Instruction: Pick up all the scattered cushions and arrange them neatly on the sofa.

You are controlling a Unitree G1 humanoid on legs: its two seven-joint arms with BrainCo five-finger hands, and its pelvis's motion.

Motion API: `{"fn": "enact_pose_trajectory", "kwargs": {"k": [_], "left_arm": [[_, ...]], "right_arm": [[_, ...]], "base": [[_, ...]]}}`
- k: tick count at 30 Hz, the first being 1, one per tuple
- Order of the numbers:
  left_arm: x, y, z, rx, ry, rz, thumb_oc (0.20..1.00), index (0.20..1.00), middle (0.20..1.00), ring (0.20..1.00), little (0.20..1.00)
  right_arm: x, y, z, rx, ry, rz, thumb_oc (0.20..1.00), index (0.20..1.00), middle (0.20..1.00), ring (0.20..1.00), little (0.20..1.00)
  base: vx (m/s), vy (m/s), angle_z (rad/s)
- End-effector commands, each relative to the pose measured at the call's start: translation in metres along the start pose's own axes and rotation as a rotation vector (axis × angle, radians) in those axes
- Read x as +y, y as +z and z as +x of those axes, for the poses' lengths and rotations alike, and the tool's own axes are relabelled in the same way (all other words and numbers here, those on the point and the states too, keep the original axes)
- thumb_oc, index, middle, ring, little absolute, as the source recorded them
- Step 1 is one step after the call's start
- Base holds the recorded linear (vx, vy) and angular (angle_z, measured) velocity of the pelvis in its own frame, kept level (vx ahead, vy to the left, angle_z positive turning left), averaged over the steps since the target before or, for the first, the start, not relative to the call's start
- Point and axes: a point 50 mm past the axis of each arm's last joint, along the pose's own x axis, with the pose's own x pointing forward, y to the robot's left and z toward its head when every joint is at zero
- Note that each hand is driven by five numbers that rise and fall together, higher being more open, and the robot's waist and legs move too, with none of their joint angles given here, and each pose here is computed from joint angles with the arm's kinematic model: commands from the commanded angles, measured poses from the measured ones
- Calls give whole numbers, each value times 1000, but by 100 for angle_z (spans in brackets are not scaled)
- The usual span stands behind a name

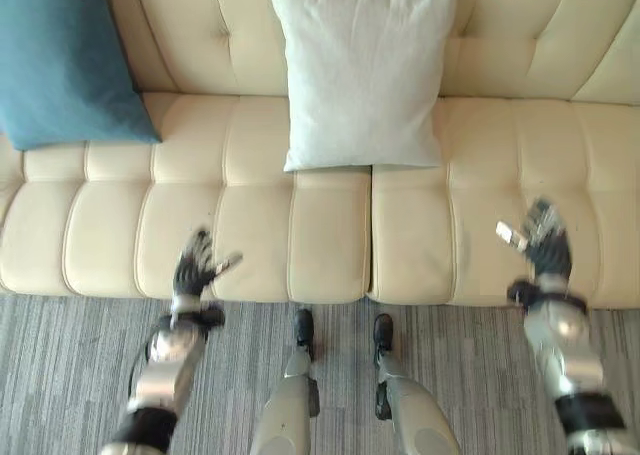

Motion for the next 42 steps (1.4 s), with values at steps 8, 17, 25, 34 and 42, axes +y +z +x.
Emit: {"fn": "enact_pose_trajectory", "kwargs": {"k": [8,17,25,34,42], "left_arm": [[42,-65,-28,318,-2,351,1000,1000,1000,1000,1000],[51,-36,-12,197,51,383,1000,1000,1000,1000,1000],[48,-39,-12,205,108,301,1000,1000,1000,1000,1000],[20,-32,-2,159,18,283,1000,1000,1000,1000,1000],[6,-41,-6,193,-53,291,1000,1000,1000,1000,1000]], "right_arm": [[-26,-64,-24,298,135,-503,1000,1000,1000,1000,1000],[-8,-71,-24,318,186,-512,1000,1000,1000,1000,1000],[-5,-74,-27,324,145,-438,1000,1000,1000,1000,1000],[-15,-64,-18,296,94,-440,1000,1000,1000,1000,1000],[-15,-73,-26,338,104,-434,1000,1000,1000,1000,1000]], "base": [[-67,125,-21],[-321,67,-32],[-242,-167,1],[-266,-106,32],[-3,54,-4]]}}
